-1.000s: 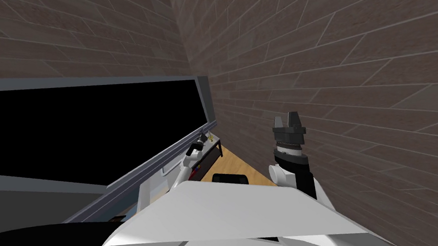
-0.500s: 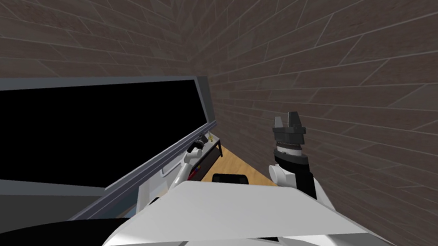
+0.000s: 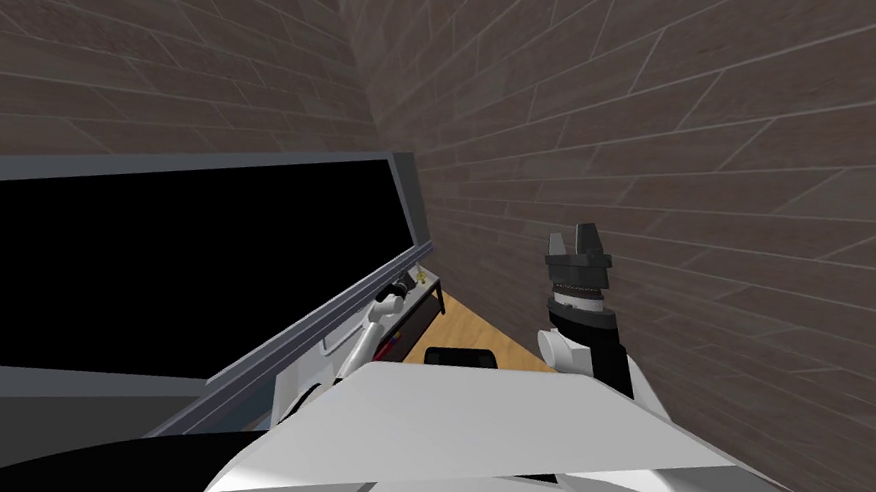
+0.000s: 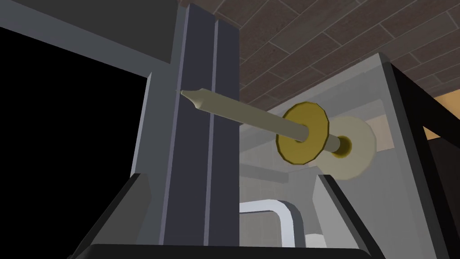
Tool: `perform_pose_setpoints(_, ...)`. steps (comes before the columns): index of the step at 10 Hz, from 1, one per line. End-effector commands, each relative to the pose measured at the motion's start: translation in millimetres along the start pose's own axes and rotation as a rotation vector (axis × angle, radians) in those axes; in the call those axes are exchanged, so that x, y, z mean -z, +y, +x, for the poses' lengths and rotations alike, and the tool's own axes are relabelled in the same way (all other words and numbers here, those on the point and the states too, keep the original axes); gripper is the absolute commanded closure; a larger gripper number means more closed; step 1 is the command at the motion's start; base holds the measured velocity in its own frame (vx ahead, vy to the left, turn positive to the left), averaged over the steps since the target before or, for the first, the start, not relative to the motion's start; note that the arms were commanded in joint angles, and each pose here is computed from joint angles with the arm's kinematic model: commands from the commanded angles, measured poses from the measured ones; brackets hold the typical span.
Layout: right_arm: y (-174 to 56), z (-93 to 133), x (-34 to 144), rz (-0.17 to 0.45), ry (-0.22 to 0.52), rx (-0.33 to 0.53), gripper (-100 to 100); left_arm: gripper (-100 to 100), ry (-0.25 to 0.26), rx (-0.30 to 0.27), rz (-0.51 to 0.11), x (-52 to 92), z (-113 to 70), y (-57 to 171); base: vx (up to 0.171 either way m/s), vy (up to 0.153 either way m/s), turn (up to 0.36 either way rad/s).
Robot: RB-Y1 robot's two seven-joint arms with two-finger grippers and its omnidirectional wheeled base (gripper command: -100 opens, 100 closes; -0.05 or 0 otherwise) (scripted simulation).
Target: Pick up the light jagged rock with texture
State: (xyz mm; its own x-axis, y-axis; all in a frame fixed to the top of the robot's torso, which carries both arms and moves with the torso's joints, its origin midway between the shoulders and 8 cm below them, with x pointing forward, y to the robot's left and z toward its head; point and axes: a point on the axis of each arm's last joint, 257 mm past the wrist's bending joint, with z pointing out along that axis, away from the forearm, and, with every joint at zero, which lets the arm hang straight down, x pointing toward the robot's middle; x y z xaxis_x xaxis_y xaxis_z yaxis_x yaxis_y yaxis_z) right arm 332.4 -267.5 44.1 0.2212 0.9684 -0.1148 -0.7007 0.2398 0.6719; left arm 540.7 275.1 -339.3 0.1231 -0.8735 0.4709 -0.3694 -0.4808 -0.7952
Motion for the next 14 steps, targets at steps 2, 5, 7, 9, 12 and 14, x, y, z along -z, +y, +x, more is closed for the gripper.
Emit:
perform_pose_setpoints(2, 0, 0, 0.0, 0.0, 0.0, 0.0, 0, -100, -0.05, 0.036, -0.081, -8.2, -21.3, 20, 0.007, 0.008, -0.021)
perform_pose_setpoints(5, 0, 0, 0.0, 0.0, 0.0, 0.0, 0, -100, -0.088, 0.062, -0.148, -11.3, -36.5, 37, 0.007, 0.01, -0.016)
perform_pose_setpoints(7, 0, 0, 0.0, 0.0, 0.0, 0.0, 0, -100, -0.121, 0.087, -0.2, -13.2, -49.1, 49, 0.012, 0.011, -0.017)
perform_pose_setpoints(9, 0, 0, 0.0, 0.0, 0.0, 0.0, 0, -100, -0.154, 0.114, -0.249, -13.7, -61.4, 61, 0.011, 0.016, -0.014)
perform_pose_setpoints(12, 0, 0, 0.0, 0.0, 0.0, 0.0, 0, -100, -0.206, 0.165, -0.328, -13.0, -78.3, 76, 0.017, 0.019, -0.014)
perform_pose_setpoints(14, 0, 0, 0.0, 0.0, 0.0, 0.0, 0, -100, -0.253, 0.199, -0.383, -8.0, -95.8, 94, 0.018, 0.019, -0.012)
